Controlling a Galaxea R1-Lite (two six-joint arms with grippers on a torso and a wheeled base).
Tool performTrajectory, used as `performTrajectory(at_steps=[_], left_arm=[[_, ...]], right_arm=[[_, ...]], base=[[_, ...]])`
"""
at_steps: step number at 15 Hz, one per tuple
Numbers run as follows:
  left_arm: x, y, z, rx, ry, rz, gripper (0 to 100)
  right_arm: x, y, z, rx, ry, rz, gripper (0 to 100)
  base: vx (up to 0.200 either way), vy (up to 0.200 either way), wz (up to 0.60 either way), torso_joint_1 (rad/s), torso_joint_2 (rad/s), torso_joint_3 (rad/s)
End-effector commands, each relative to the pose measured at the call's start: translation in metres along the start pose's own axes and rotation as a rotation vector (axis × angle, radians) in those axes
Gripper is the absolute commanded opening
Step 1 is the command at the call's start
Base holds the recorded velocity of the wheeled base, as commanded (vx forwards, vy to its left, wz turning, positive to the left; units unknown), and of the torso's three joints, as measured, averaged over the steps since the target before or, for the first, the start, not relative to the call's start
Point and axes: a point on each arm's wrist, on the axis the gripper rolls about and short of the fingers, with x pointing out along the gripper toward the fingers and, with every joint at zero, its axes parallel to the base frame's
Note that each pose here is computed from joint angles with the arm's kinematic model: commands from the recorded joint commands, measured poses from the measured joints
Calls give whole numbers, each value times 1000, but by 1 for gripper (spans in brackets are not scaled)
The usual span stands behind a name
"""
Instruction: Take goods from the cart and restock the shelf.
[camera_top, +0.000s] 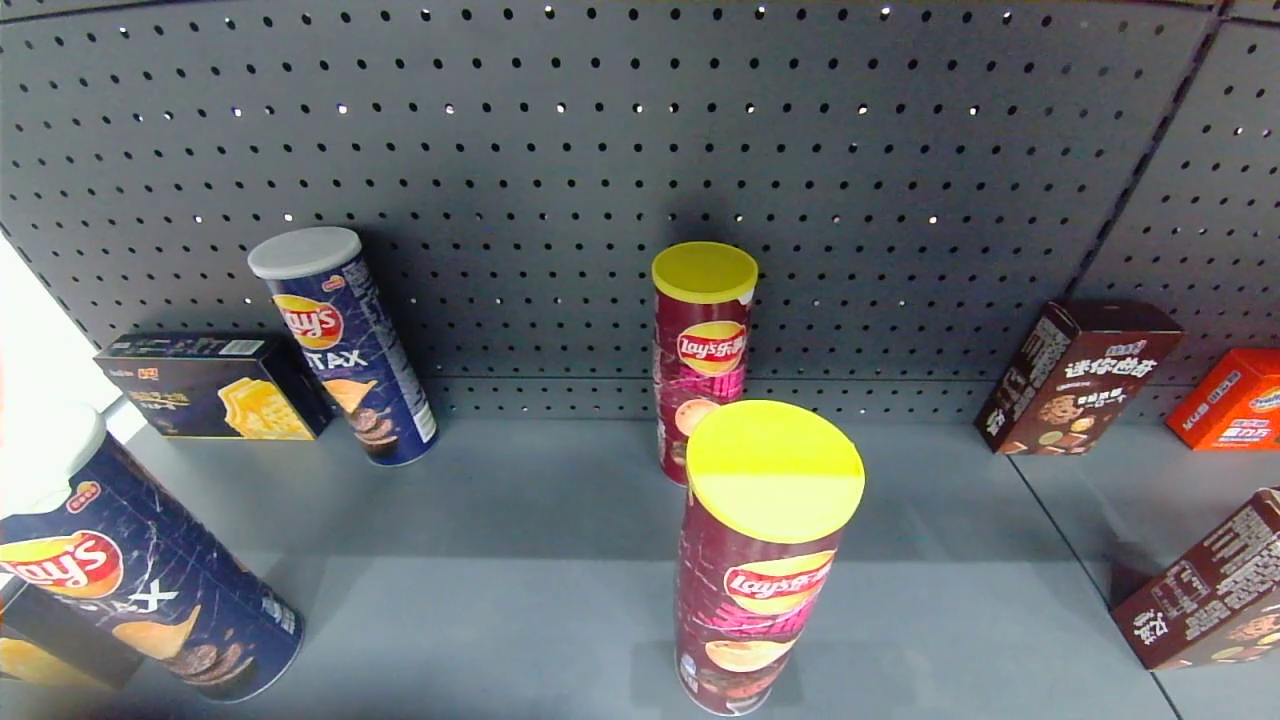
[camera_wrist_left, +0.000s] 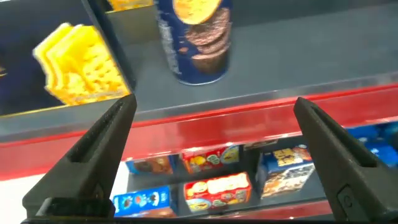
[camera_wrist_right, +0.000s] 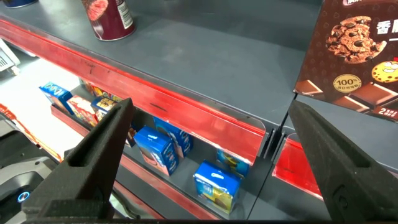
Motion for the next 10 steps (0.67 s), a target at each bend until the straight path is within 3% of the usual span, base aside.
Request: performTrajectory(at_steps=[1, 2, 4, 9, 10], left_arm=[[0, 0, 0, -13, 1, -10, 100], [0, 1, 0, -46, 5, 28, 100], [0, 4, 0, -58, 14, 166, 100], [0, 4, 0, -57, 14, 158, 100], [0, 4, 0, -57, 12, 158, 100]], right_arm=[[0, 0, 0, -1, 0, 0, 100], [0, 0, 0, -1, 1, 0, 100], [0, 0, 0, -1, 1, 0, 100], [0, 0, 1, -7, -3, 5, 100], [-18, -2, 48, 0, -176, -2, 100]], base=[[0, 0, 0, 0, 0, 0], [0, 0, 0, 0, 0, 0], [0, 0, 0, 0, 0, 0], [0, 0, 0, 0, 0, 0], [0, 0, 0, 0, 0, 0]])
